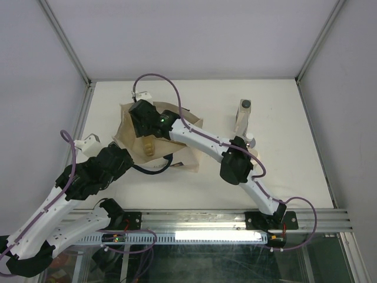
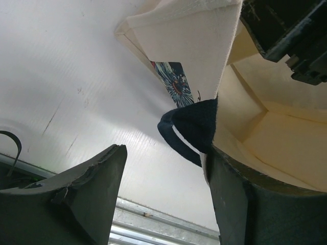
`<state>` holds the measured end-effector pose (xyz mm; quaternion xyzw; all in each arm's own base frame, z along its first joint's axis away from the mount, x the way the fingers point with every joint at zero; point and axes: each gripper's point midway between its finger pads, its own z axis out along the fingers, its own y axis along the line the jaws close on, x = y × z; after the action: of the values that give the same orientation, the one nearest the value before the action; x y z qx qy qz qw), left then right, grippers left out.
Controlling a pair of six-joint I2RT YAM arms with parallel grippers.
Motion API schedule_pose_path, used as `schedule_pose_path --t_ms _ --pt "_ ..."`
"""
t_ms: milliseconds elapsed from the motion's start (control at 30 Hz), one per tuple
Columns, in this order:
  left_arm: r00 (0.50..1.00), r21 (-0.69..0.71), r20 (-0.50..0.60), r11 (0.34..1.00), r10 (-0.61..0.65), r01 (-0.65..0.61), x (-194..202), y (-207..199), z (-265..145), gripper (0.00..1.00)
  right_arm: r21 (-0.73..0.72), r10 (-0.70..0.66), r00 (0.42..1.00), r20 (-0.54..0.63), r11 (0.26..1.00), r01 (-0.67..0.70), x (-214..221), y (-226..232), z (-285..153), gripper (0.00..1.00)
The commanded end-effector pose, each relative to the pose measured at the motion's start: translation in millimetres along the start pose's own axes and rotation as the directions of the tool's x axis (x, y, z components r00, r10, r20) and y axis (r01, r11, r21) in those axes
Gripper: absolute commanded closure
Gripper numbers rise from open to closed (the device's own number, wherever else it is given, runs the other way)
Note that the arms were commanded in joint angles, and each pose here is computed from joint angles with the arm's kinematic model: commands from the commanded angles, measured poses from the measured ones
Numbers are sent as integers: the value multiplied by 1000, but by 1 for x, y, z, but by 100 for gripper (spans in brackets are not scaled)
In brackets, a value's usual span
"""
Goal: Take the personal care products out of the canvas bag
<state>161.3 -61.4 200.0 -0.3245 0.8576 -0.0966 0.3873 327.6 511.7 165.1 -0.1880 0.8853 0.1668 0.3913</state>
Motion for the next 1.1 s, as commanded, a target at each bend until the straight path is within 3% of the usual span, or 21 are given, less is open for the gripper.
schedule_pose_path --t_ms 0,300,667,733,833,900,1067 --pt "1000 41 0 999 1 -1 -1 -9 -1 34 -169 196 950 245 973 -157 -108 14 -86 100" --pt "1000 56 0 998 -6 6 -1 -12 -2 33 -178 173 953 247 975 -131 -108 8 -87 100" --pt "1000 70 4 997 -14 13 -2 -13 -3 32 -54 -150 962 229 984 167 -65 -17 -62 100" --pt "1000 71 6 997 -15 14 -2 -14 -2 32 -49 -166 960 224 982 182 -61 -19 -60 89" --pt "1000 73 10 997 -14 13 -3 -15 -2 31 -32 -163 965 203 984 173 -57 -21 -55 57" --pt "1000 70 15 997 -12 11 -4 -16 -1 31 -29 -159 969 188 985 168 -54 -21 -52 43" --pt "1000 72 21 997 -7 5 -6 -17 -2 30 -5 -157 977 147 987 159 -45 -22 -40 28"
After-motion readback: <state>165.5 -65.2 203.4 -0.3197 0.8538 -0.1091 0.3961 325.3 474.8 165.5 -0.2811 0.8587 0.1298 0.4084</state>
